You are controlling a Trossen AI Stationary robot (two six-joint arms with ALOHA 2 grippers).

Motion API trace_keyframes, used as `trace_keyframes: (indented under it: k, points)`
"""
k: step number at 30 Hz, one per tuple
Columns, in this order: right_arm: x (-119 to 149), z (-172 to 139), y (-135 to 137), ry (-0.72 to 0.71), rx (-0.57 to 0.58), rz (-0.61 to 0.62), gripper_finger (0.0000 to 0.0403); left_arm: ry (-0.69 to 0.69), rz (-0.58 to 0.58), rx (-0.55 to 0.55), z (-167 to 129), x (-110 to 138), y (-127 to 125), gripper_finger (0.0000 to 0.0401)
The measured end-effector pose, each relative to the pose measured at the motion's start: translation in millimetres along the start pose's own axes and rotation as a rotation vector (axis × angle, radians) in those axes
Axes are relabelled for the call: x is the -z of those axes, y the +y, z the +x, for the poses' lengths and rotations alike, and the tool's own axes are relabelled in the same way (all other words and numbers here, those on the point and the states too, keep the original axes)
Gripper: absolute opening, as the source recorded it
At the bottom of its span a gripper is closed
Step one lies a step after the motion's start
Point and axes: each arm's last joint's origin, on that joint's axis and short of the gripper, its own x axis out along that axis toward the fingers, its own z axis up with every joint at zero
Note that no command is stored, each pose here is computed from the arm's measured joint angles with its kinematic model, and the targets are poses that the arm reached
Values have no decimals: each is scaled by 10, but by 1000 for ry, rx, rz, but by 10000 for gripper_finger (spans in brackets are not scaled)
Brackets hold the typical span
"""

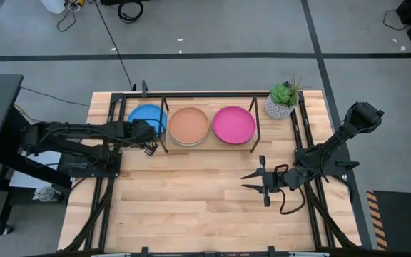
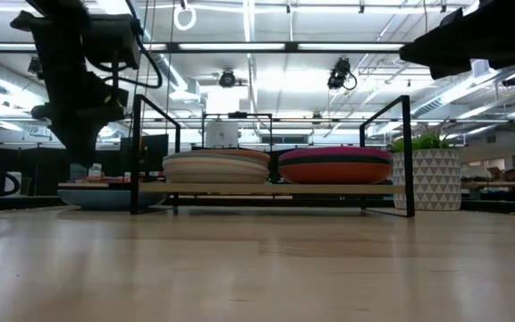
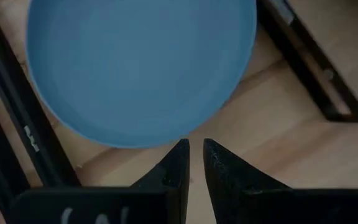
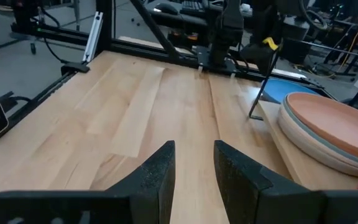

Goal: Place and stack plates onto a shelf
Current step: Stack the blue plate on top of the pink plate on the shelf

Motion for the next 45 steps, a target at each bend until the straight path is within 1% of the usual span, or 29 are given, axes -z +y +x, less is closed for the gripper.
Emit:
trace_keyframes:
  k: [4, 6, 11, 13, 16, 19, 24, 30, 33, 37, 41, 45]
  points:
    - [64, 2, 10, 12, -21, -15, 117, 46, 3, -60, 96, -11, -5, 55]
    - [112, 5, 15, 16, -26, -27, 117, 62, -23, -75, 142, -47, 21, 55]
    - [163, 22, 29, -10, -25, -60, 117, 128, -36, -98, 294, -157, 118, 55]
    - [162, 29, 34, -18, -24, -70, 117, 142, -4, -103, 343, -196, 157, 55]
    - [160, 33, 38, -24, -28, -79, 117, 143, 93, -96, 390, -247, 188, 55]
    - [162, 34, 43, -24, -45, -72, 117, 145, 177, -54, 414, -277, 185, 55]
    - [169, 36, 47, -18, -54, -51, 117, 184, 223, 89, 419, -288, 162, 55]
    - [185, 45, 61, -12, -69, -25, 117, 195, 241, 104, 402, -257, 123, 58]
    - [185, 45, 61, -12, -70, -17, 117, 203, 258, 103, 394, -240, 112, 78]
    - [185, 45, 61, -13, -70, -17, 117, 199, 277, 107, 385, -229, 91, 127]
    - [185, 45, 61, -13, -70, -21, 117, 177, 260, 60, 406, -245, 90, 173]
    - [185, 45, 61, -12, -70, -23, 117, 147, 245, 50, 428, -272, 70, 183]
